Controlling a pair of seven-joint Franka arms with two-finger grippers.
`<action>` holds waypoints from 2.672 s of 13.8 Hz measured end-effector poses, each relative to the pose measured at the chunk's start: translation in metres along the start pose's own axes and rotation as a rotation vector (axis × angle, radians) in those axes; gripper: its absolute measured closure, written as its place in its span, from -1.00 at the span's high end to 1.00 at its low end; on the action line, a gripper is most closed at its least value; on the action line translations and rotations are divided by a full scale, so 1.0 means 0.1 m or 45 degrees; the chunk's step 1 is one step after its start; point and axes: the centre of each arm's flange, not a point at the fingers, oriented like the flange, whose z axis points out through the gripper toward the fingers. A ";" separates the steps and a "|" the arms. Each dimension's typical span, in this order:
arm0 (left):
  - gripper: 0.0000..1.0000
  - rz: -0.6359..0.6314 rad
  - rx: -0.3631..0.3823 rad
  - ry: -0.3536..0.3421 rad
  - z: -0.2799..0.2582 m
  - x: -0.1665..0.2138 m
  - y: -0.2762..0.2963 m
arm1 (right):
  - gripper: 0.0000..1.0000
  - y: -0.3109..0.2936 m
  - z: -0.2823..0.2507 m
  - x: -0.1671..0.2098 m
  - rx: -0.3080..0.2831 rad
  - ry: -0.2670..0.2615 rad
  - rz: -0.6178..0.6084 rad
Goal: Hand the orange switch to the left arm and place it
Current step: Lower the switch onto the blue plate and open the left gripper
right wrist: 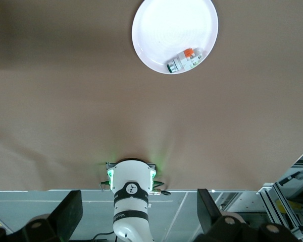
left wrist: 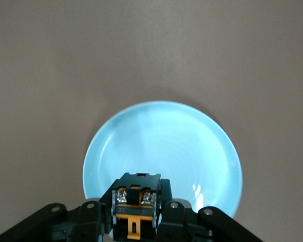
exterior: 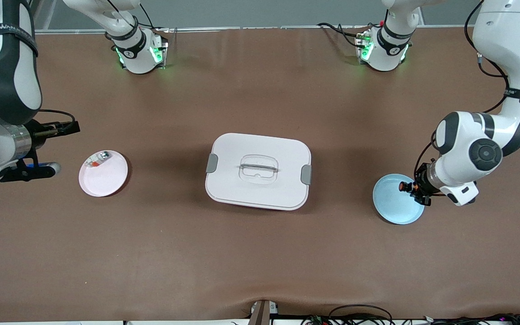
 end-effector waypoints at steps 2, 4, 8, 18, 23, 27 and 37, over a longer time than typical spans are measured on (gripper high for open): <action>-0.31 -0.003 0.023 0.071 0.22 -0.01 -0.01 | 1.00 0.07 -0.12 -0.06 0.017 0.051 0.009; -0.31 -0.017 0.018 0.102 0.37 -0.02 0.00 | 1.00 0.15 -0.31 -0.20 0.068 0.128 0.008; -0.31 -0.024 0.013 0.085 0.57 -0.03 0.03 | 1.00 0.35 -0.45 -0.34 0.110 0.186 0.037; -0.31 -0.029 0.018 0.072 0.69 -0.02 0.10 | 1.00 0.32 -0.64 -0.57 0.113 0.268 0.056; 0.44 -0.026 0.017 0.070 0.69 -0.03 0.11 | 1.00 0.03 -0.71 -0.67 0.113 0.355 0.156; 1.00 -0.027 0.000 0.072 0.63 -0.03 0.15 | 1.00 -0.02 -0.61 -0.77 0.110 0.409 0.174; 1.00 -0.034 -0.032 0.058 0.52 0.08 0.23 | 1.00 -0.02 -0.51 -0.96 0.110 0.542 0.193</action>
